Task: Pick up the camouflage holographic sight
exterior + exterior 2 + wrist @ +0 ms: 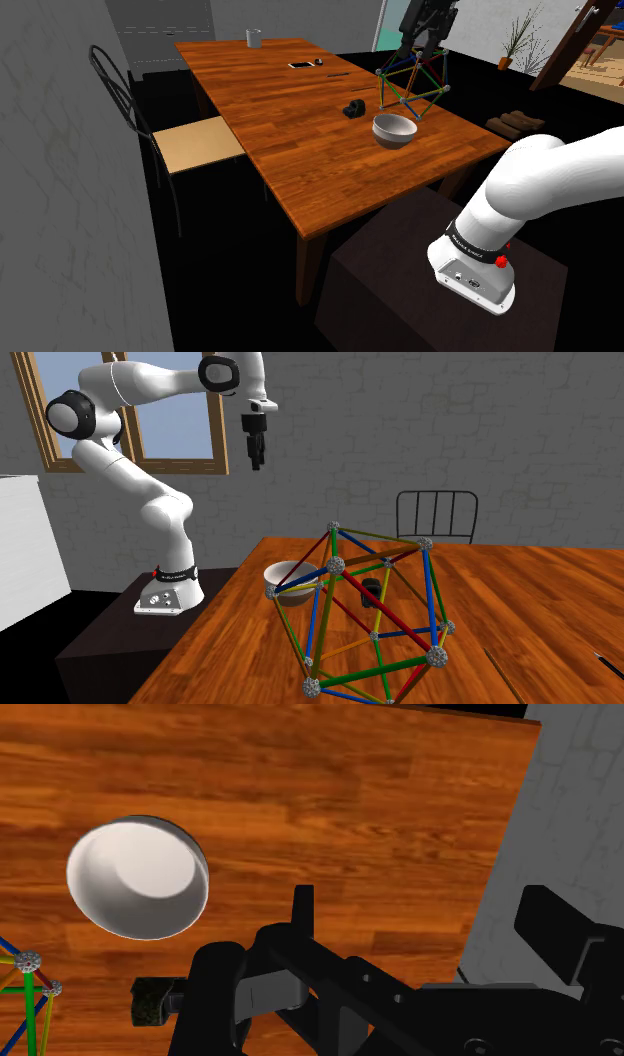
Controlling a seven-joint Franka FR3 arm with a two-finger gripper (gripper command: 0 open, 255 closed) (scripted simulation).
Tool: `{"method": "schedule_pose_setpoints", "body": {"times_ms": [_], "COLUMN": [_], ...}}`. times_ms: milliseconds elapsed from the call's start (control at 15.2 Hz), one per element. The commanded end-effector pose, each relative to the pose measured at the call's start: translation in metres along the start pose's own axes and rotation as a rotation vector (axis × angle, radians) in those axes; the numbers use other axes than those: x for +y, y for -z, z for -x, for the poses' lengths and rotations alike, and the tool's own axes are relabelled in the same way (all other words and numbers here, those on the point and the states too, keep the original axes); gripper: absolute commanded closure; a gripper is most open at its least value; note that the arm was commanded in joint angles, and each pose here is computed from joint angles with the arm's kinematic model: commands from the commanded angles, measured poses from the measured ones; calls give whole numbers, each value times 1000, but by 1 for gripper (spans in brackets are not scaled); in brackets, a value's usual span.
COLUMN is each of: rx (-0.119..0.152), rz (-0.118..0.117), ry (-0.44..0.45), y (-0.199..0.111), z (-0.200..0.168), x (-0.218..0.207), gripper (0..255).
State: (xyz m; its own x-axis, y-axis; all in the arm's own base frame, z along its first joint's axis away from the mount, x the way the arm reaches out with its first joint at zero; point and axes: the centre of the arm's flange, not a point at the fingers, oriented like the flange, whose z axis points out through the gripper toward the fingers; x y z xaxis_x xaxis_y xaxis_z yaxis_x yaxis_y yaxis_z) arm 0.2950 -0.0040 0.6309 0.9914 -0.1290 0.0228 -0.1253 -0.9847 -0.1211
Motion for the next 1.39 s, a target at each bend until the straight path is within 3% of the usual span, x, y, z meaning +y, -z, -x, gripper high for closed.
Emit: {"method": "schedule_pose_setpoints", "body": {"times_ms": [0,660,1320], "rx": [0,-24,-47], "rz": [0,30,61], "ry": [0,327,653], "y": [0,-64,-127], "z": [0,-51,-131], "x": [0,99,179], "gripper": [0,0,0]}}
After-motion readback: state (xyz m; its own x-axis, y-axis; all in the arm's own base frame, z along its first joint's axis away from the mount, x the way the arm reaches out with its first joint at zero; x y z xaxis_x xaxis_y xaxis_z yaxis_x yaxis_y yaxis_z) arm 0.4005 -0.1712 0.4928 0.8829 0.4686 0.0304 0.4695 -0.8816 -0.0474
